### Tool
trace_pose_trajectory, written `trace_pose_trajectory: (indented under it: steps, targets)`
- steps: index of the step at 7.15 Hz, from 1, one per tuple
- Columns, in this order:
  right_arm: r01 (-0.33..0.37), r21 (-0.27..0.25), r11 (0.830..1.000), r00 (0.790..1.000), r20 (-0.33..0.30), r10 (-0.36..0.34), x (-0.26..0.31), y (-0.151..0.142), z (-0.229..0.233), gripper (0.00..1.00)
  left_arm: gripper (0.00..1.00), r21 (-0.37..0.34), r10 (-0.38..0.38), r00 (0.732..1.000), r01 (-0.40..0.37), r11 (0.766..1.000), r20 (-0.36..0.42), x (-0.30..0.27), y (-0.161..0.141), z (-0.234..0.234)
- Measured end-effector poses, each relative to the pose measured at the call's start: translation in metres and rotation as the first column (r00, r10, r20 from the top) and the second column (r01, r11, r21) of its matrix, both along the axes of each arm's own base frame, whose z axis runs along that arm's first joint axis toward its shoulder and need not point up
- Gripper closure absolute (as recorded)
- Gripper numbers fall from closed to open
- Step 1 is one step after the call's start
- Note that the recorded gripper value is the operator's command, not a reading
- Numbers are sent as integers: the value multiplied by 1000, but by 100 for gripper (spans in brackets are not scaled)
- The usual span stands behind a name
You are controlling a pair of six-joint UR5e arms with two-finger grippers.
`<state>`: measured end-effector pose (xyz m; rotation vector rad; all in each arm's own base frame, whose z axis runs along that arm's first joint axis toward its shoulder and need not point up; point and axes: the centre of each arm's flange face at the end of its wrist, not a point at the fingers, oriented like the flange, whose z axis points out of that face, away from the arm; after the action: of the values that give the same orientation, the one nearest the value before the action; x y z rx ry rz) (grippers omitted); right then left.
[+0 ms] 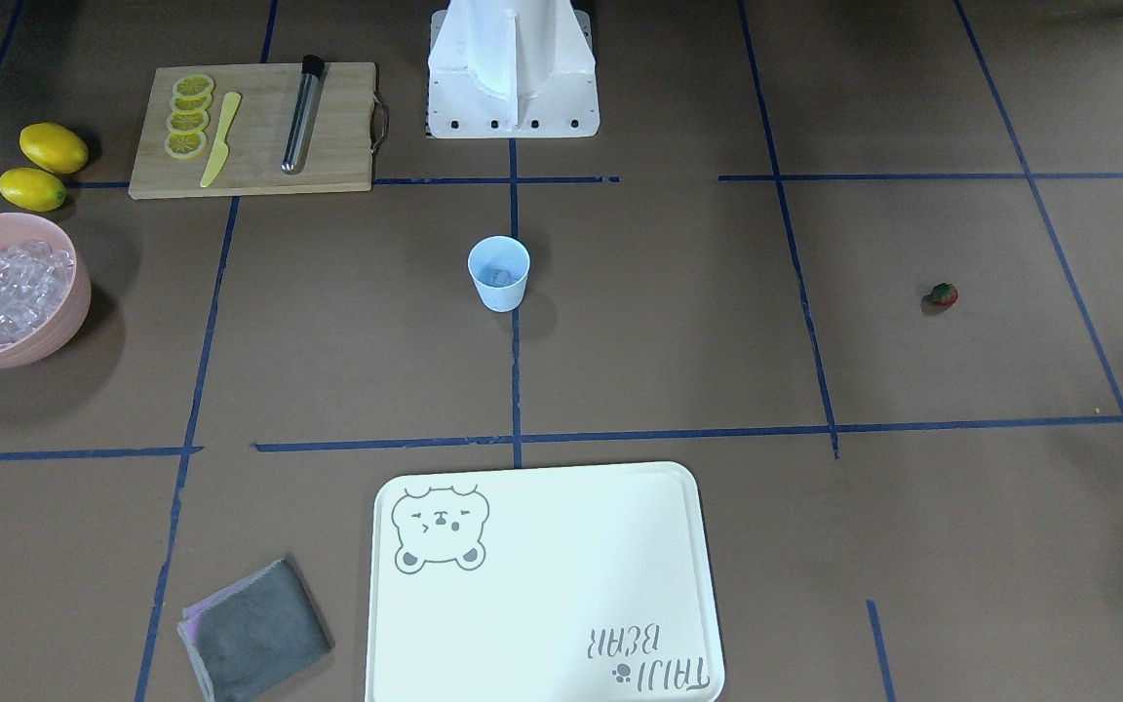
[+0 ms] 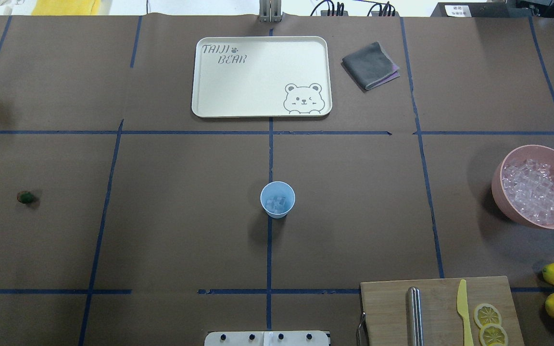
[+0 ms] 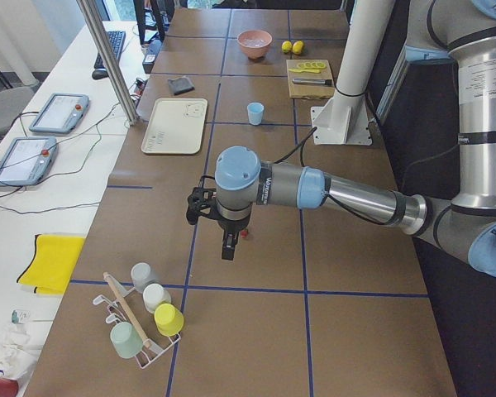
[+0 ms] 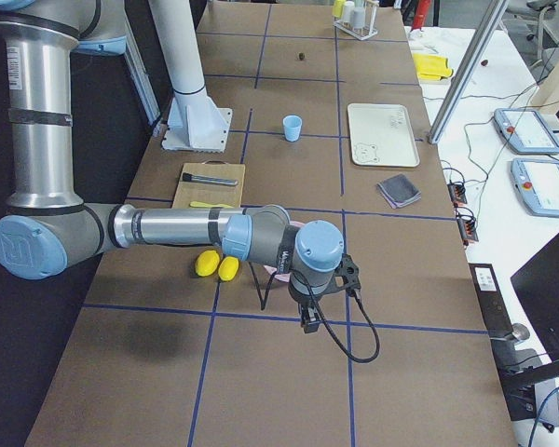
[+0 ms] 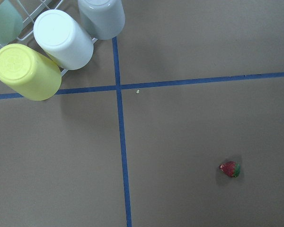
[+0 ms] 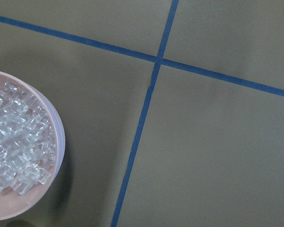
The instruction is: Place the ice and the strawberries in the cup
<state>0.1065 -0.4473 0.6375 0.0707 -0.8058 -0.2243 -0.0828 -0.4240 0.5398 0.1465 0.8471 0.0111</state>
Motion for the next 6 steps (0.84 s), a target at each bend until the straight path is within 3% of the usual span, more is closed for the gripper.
trace_pose_trajectory:
  steps: [2,4,6]
  targets:
    - [-75,26,997,997,-24,75,0,13,-4,1,0,31,-14,1000,14,999,5,0,-1,-6]
    - [-103,55,993,994,-33,105,-5,13,-5,1,0,57,31,999,-33,998,28,31,-9,-10]
    - [-102,58,993,994,-32,104,-8,14,-4,1,0,11,40,997,-41,999,69,93,-16,-11]
